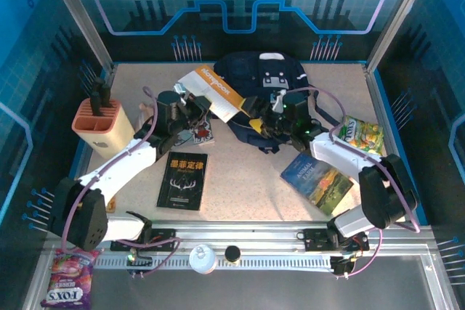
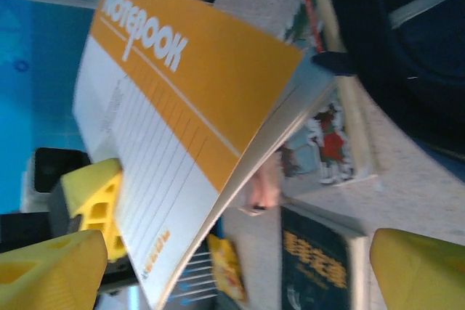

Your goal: Pack the student bag

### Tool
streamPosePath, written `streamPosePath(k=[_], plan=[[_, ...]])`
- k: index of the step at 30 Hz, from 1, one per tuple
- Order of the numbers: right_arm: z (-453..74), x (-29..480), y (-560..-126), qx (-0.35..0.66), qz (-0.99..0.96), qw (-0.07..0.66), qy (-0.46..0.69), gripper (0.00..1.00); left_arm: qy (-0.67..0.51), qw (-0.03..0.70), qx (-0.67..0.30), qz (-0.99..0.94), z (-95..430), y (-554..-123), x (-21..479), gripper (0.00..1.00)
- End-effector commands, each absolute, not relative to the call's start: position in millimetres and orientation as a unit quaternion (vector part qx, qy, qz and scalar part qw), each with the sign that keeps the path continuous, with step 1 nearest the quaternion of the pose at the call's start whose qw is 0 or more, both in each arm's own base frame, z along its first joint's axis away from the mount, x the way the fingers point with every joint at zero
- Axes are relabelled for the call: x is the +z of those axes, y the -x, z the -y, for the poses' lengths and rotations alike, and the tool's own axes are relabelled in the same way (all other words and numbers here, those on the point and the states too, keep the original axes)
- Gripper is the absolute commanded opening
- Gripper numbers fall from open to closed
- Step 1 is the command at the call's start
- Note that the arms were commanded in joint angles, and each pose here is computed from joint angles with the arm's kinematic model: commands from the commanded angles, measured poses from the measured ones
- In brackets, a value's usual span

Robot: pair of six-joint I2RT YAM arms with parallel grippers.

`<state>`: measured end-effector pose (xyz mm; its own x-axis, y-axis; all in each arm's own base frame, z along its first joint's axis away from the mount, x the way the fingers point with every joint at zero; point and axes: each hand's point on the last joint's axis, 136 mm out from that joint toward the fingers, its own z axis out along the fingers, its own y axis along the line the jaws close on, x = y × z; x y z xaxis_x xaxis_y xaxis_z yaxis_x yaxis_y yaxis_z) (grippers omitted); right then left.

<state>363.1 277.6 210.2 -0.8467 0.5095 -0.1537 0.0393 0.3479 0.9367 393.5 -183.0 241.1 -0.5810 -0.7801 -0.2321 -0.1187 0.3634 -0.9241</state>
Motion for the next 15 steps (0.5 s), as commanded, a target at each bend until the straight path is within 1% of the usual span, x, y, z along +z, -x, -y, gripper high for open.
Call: streamPosePath(k=[1,4,6,9,15], plan=[[-303,248,-377,0.602,-0.745,0.220,-0.184,0.95,0.308,0.351,-0.534,-0.705,186,-405,275,0.00],[-319,250,-384,0.622,-0.729,0.207,-0.199,0.95,0.317,0.341,-0.542,-0.699,185,-406,275,0.00],[-327,251,-387,0.631,-0.718,0.207,-0.208,0.92,0.322,0.334,-0.544,-0.699,183,-405,273,0.00],[-333,254,-391,0.643,-0.704,0.216,-0.213,0.84,0.321,0.325,-0.552,-0.697,182,-405,273,0.00],[-323,256,-396,0.637,-0.695,0.246,-0.224,0.67,0.327,0.313,-0.559,-0.695,181,-402,268,0.00]])
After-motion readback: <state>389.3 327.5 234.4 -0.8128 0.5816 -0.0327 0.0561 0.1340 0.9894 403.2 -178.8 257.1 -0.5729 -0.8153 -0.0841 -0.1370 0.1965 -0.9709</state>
